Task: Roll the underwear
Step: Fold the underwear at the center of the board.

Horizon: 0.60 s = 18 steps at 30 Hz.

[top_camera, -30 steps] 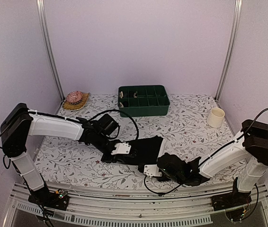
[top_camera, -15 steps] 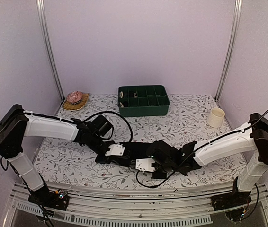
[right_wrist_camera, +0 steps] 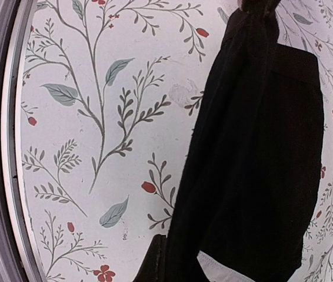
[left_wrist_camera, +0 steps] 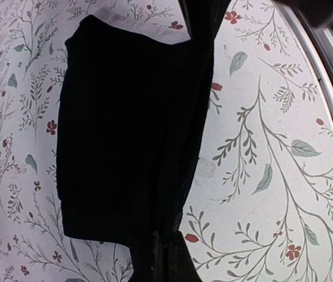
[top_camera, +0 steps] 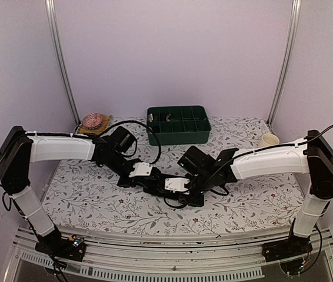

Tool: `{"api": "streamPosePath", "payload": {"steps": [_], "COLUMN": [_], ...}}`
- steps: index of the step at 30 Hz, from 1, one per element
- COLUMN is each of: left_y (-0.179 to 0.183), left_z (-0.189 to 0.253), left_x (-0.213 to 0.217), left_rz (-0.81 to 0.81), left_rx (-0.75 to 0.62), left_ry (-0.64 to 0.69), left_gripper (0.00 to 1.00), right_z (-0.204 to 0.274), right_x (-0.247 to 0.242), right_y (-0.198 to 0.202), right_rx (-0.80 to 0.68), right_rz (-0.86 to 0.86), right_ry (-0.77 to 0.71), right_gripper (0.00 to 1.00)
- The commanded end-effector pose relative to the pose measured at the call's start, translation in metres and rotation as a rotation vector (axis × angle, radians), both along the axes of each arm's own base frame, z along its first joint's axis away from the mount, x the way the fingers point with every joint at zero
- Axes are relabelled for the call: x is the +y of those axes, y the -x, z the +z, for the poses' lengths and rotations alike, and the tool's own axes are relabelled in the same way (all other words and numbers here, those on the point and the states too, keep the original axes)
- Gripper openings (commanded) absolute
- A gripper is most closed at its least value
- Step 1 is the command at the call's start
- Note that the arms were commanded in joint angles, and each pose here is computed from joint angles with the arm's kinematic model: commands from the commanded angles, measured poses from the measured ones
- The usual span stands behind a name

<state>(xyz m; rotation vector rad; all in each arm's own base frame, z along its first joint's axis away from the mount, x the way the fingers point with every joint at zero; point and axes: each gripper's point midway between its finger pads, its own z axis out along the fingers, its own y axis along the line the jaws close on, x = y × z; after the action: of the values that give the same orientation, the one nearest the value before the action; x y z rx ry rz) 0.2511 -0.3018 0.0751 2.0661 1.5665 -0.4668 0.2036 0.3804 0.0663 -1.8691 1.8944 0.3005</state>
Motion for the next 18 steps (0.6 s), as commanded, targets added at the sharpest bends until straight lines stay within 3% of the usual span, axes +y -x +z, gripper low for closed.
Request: {"api": "streamPosePath", "payload": {"steps": [1, 18], "left_y": [-0.010, -0.061], "left_z": [-0.003, -0.008], "left_x": [0.008, 0.001], "left_rz": [-0.010, 0.023], "left_rx": [0.024, 0.018], "left_ry": [-0.029, -0.064], "left_gripper": [0.00, 0.00], "right_z": [-0.008, -0.014], "right_x": [-0.015, -0.027], "right_y": [0.004, -0.043], "right_rx": [0.142, 0.234], "right_rz": [0.019, -0.035], "right_ry": [0.073, 0.062], "right_gripper": [0.05, 0.06]}}
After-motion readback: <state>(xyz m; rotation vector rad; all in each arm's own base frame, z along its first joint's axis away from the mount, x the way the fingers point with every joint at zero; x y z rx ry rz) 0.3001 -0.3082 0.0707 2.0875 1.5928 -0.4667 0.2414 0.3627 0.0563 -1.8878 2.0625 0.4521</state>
